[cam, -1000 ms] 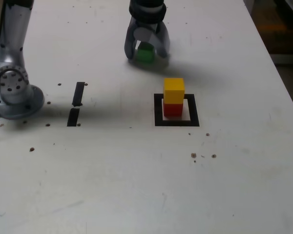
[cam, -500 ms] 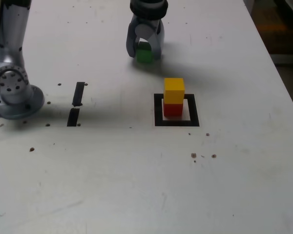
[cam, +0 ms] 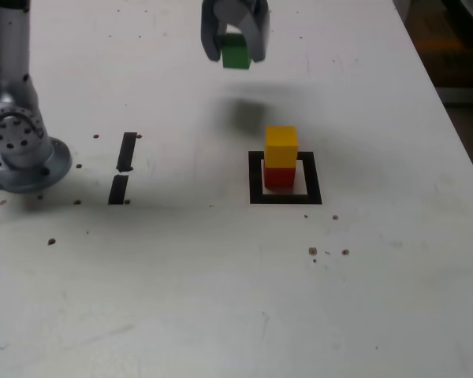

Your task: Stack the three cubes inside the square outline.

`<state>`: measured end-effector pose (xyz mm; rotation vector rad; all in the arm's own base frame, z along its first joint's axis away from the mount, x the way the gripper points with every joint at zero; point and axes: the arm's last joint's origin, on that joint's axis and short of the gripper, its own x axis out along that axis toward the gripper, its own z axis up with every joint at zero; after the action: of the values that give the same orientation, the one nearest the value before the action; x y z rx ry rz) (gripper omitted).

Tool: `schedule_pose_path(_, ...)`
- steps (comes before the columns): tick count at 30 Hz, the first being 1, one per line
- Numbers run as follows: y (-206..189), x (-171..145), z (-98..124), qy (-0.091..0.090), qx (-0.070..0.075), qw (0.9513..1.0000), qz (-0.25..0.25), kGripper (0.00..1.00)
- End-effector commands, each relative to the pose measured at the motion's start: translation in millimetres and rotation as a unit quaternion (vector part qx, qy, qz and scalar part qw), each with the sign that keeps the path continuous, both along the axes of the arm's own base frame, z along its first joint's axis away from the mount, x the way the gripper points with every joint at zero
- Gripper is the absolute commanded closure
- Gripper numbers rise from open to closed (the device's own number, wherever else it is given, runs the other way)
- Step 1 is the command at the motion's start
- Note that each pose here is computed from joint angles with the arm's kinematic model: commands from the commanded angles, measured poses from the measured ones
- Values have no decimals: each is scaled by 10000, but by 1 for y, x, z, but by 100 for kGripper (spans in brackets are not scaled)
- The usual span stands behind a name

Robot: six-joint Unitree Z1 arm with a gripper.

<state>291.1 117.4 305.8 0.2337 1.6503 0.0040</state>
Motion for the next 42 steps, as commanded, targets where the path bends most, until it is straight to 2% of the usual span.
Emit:
schedule_pose_path(1,-10,-6,10,297,-89,9995,61,89)
schedule_pose_path(5,-31,-11,31,446,-60,9987,219,89)
schedule_pose_path(8,-51,-13,45,378,-18,9988,325,89)
schedule_pose_path(12,-81,-12,55,215,-87,9987,463,88)
schedule_pose_path(18,-118,-7,55,116,-283,9973,663,88)
schedule_pose_path(28,-146,14,48,169,-390,9965,721,88)
schedule_pose_path(33,-154,32,40,188,-375,9971,641,88)
schedule_pose_path(42,-162,47,32,198,-254,9980,538,88)
